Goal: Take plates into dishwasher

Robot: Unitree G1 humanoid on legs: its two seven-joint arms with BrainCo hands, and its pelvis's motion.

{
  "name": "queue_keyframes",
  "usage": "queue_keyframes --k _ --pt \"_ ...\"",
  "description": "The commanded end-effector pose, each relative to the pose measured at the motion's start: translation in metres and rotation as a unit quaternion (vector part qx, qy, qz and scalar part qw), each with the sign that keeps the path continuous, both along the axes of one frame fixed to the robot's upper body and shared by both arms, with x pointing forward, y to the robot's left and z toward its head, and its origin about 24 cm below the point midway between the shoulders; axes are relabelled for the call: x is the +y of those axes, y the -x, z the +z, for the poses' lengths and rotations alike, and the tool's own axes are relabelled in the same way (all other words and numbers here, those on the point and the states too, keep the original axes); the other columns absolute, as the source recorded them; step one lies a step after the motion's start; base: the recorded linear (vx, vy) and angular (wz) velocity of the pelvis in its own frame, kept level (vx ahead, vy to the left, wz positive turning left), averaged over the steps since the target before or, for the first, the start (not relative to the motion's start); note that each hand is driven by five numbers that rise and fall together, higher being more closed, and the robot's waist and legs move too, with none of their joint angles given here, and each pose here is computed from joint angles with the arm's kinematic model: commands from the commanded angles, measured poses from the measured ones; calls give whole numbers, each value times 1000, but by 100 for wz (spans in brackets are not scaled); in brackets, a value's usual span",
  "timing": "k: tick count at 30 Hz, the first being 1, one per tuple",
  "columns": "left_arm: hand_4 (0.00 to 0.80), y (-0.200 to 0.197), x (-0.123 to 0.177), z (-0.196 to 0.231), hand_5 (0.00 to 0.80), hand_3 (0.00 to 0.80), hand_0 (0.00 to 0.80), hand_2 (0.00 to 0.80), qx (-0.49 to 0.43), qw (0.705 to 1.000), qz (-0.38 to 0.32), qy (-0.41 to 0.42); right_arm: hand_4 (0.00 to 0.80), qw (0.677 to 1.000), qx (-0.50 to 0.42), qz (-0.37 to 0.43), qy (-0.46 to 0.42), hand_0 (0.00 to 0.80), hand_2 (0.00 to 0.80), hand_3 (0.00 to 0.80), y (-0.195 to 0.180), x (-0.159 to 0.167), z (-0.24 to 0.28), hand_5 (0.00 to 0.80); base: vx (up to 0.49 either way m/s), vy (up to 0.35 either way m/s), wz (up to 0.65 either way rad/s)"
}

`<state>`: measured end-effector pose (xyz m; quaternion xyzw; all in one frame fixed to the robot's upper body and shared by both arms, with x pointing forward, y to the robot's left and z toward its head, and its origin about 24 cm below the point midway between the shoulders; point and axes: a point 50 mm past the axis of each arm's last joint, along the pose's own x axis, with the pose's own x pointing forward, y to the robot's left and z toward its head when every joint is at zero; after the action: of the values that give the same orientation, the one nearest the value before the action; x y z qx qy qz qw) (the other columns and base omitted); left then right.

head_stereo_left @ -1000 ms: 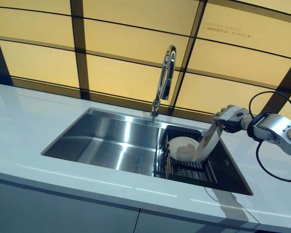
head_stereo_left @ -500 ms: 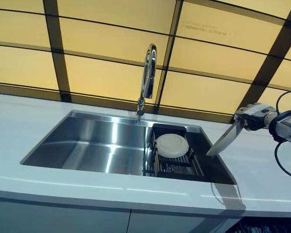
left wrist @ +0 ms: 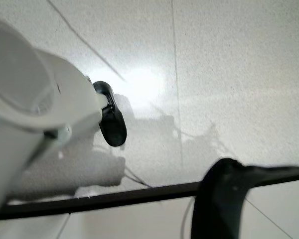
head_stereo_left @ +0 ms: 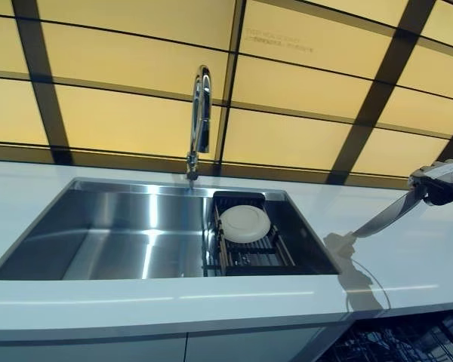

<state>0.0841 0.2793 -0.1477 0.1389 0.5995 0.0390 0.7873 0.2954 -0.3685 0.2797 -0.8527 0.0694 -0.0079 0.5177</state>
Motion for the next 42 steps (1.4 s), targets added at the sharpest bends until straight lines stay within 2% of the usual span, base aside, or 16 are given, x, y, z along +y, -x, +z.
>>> queue_keyframes --k 1,26,34,42 --pt "0 -16 20 10 0 0 0 0 -2 999 -27 -32 800 992 -105 -68 -22 800 800 800 21 -27 45 800 -29 -46 -18" --pt "0 -24 22 12 0 0 0 0 1 998 -46 -37 800 971 -107 -202 -75 800 800 800 86 -94 21 800 -13 -7 -11" --pt "0 -24 19 11 0 0 0 0 8 998 -51 -35 800 956 -90 -236 -151 800 800 800 109 -111 -1 800 9 1 -5" --pt "0 -29 19 12 0 0 0 0 6 998 -59 -34 800 933 -76 -244 -254 800 800 800 110 -113 -23 800 4 0 -4"
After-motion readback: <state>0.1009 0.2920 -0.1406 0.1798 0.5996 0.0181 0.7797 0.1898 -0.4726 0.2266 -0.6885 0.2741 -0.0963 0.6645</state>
